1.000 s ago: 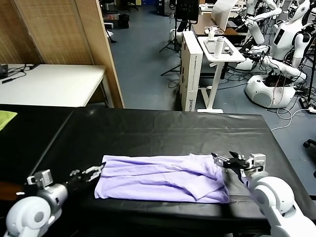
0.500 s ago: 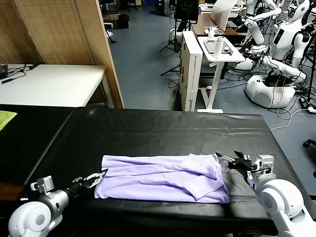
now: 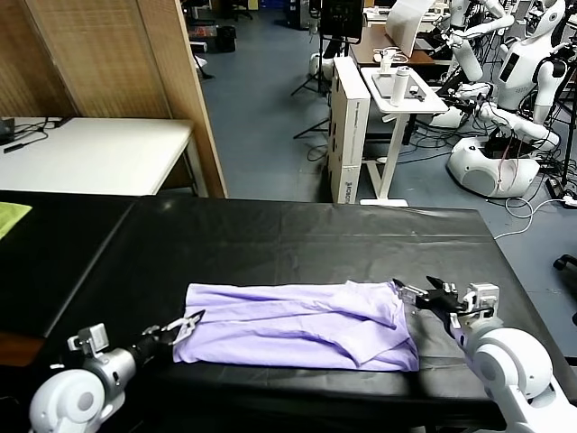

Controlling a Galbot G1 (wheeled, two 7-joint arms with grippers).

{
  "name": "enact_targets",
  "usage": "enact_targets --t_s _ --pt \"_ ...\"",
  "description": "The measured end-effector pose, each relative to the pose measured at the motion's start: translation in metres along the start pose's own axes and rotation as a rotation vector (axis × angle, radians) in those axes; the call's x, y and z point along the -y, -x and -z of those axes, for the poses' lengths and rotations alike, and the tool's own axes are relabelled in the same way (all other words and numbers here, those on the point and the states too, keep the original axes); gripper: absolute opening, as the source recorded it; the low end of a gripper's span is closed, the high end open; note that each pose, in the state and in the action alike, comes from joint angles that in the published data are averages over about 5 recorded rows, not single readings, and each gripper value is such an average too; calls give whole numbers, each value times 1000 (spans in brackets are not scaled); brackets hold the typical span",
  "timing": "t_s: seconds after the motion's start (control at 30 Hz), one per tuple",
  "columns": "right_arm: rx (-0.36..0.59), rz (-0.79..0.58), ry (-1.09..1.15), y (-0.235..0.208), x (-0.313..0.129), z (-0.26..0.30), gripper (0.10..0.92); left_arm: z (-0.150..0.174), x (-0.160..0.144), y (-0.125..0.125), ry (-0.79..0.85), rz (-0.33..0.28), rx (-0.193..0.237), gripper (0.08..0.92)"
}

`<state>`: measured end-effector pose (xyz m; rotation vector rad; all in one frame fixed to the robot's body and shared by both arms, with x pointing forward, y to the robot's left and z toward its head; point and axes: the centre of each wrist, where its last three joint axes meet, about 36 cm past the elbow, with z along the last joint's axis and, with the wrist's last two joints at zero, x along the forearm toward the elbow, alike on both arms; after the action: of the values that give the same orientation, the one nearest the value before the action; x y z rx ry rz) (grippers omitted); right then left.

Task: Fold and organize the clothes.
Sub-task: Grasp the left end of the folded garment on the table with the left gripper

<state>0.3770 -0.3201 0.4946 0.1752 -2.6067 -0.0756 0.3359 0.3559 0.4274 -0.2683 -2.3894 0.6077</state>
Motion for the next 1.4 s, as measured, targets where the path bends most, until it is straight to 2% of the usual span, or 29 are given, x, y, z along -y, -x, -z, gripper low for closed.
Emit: enact_targets --t_s 0.6,0.7,0.8,0.87,1.03,1.17,1.27,1.4 --pt "-2 6 7 4 -4 -2 907 -4 4 1 -7 -6 -4 905" --pt "-2 6 7 5 -4 -2 907 -4 4 2 -10 -3 -5 876" --pt "-1 6 8 5 -5 -3 907 -5 3 2 -12 -1 -8 791" --pt "-2 5 8 6 -5 -3 907 -5 3 2 -12 1 -10 705" --pt "-3 2 9 7 -5 -4 907 -3 5 2 -11 0 -6 432" --pt "-4 -1 10 8 -5 -4 907 0 9 1 -5 8 5 257" --pt "-5 -3 11 8 -4 -5 907 2 12 0 17 21 14 182" --pt "-6 -7 16 9 -3 -5 907 5 10 -2 78 64 19 163"
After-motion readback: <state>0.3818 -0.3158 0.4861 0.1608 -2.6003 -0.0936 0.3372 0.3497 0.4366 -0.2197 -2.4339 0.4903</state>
